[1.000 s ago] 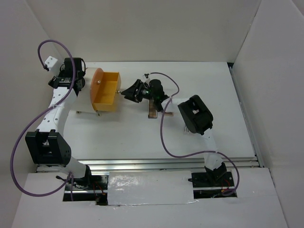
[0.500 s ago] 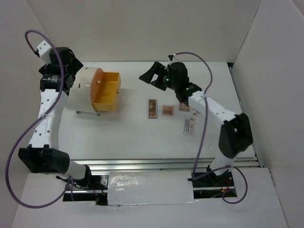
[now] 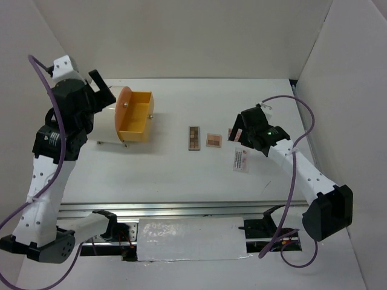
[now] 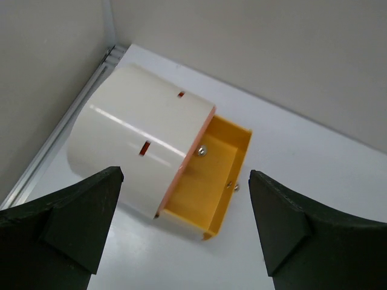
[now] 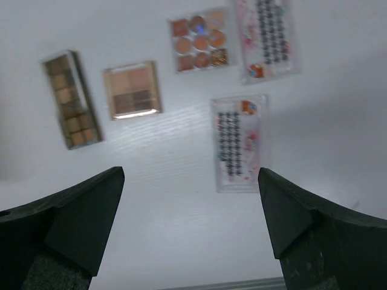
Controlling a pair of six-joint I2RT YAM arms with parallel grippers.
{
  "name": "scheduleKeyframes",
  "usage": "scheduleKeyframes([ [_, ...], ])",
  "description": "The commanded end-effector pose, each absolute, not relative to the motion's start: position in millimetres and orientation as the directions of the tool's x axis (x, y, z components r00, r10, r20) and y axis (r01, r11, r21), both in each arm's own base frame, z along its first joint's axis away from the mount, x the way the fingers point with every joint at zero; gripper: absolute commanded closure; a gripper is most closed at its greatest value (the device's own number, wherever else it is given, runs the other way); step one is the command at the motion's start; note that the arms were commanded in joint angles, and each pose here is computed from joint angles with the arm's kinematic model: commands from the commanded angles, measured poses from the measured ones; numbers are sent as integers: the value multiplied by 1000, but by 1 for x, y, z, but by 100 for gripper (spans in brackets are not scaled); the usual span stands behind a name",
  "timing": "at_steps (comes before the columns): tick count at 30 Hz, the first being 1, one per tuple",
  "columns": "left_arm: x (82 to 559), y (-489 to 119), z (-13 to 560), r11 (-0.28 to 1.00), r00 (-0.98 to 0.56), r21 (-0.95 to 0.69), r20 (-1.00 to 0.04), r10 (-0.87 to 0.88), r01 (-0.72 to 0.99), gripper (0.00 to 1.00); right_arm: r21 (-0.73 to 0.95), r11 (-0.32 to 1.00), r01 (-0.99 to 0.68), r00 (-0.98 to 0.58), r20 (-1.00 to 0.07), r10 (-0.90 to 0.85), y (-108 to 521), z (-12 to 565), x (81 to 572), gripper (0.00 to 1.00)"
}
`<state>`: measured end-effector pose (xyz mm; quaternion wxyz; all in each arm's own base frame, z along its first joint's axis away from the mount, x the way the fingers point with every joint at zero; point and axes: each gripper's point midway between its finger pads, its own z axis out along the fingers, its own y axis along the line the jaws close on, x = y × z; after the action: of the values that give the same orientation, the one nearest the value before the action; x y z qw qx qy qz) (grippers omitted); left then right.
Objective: Organize the makeup
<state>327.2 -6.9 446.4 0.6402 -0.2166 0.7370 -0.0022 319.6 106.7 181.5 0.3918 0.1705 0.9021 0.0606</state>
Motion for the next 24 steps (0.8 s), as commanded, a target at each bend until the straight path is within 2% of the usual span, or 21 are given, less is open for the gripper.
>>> scheduleKeyframes([
  [1, 307, -2, 401, 925, -207, -186, -942, -263, -330, 1, 150, 940, 307, -669, -668, 326, 81, 165, 305, 0],
  [4, 277, -2, 366, 933, -217, -204, -937, -274, -297, 1, 114, 939, 325, -711, -626, 321, 77, 135, 296, 0],
  [5, 276, 1, 329, 934, -274, -163, -927, -255, -317, 1, 98, 936, 337, -715, -621, 322, 74, 129, 295, 0],
  [8, 262, 13, 304, 913, -275, -150, -924, -266, -379, 1, 78, 933, 352, -745, -580, 330, 69, 106, 288, 0],
  [10, 259, 7, 298, 926, -273, -169, -924, -268, -339, 1, 83, 939, 335, -785, -526, 327, 73, 84, 281, 0],
  [15, 261, -4, 297, 942, -282, -187, -922, -267, -280, 1, 101, 941, 324, -809, -487, 331, 79, 53, 276, 0],
  [21, 265, -12, 290, 952, -319, -183, -912, -258, -246, 1, 176, 945, 277, -829, -454, 327, 97, 46, 287, 0],
  [24, 264, -13, 292, 953, -310, -188, -915, -258, -238, 0, 161, 946, 282, -846, -422, 324, 99, 39, 290, 0],
])
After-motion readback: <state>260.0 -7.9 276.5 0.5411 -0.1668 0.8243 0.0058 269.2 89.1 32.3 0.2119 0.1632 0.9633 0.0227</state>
